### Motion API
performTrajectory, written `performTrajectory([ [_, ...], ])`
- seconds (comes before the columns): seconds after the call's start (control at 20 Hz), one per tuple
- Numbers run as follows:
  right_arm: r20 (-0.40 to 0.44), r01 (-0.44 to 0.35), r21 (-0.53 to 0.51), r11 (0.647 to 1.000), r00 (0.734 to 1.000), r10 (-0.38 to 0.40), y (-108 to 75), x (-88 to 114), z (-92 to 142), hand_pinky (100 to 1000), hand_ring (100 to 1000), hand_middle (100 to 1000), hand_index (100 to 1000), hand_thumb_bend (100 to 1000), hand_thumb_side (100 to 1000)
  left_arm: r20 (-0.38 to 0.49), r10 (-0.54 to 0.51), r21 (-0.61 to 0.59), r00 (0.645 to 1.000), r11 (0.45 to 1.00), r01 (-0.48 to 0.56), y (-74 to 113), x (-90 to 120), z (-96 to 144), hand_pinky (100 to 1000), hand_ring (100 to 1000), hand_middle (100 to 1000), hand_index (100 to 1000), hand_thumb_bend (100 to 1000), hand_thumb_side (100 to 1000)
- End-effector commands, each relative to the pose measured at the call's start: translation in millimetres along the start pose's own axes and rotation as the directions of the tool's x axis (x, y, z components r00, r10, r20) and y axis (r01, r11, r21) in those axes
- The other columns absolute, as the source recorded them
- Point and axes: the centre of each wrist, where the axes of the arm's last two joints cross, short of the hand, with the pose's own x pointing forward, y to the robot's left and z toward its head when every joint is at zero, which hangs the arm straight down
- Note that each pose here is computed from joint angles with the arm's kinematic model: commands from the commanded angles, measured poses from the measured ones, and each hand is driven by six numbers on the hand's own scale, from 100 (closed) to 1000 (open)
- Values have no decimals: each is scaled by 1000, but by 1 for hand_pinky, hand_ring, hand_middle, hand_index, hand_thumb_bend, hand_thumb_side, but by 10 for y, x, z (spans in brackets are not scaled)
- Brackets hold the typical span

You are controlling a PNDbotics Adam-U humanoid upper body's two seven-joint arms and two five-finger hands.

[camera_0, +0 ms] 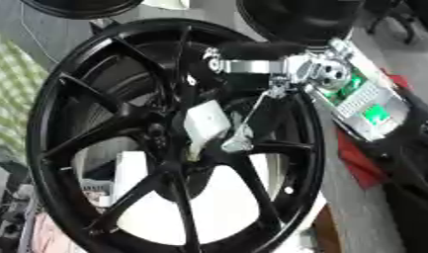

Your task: Pull the pin out of the wheel hub.

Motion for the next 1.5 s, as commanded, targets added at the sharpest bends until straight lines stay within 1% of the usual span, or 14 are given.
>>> performTrajectory([
  [0.05, -4, -24, -26, 999, 1000, 24, -101, 58, 80, 843, 647, 346, 532, 380, 100, 31, -8, 5, 999, 1000, 7, 25, 80, -30, 678, 634, 548, 677, 100, 759],
  [0.4, 17, -34, -25, 999, 999, 34, -161, 141, 132, 836, 616, 313, 513, 371, 100, 27, -9, 13, 1000, 1000, 8, 37, 74, -23, 678, 634, 549, 678, 100, 759],
  [0.45, 22, -34, -23, 999, 999, 34, -178, 160, 146, 836, 614, 312, 513, 355, 100, 26, -9, 15, 1000, 1000, 8, 39, 73, -22, 678, 635, 549, 678, 100, 763],
  [0.5, 27, -31, -21, 999, 999, 31, -197, 179, 160, 836, 613, 311, 513, 371, 100, 25, -9, 16, 1000, 1000, 9, 41, 72, -20, 678, 635, 549, 678, 100, 758],
  [0.6, 38, -20, -18, 1000, 999, 20, -244, 224, 195, 837, 610, 309, 513, 370, 100, 23, -10, 19, 1000, 1000, 9, 47, 72, -19, 678, 635, 549, 679, 100, 757],
  [1.0, 77, 38, -29, 999, 996, -36, -421, 385, 363, 843, 606, 303, 513, 369, 100, 20, -9, 33, 1000, 999, 8, 67, 73, -19, 677, 635, 550, 679, 100, 755],
  [1.3, 95, 120, -64, 991, 989, -113, -563, 420, 479, 853, 604, 299, 513, 369, 100, 19, -5, 37, 1000, 999, 5, 64, 75, -23, 677, 634, 550, 680, 100, 756],
  [1.5, 85, 153, -119, 981, 986, -144, -673, 394, 588, 857, 605, 298, 514, 369, 100, 19, -7, 38, 1000, 999, 6, 67, 75, -22, 676, 634, 550, 680, 100, 756],
])
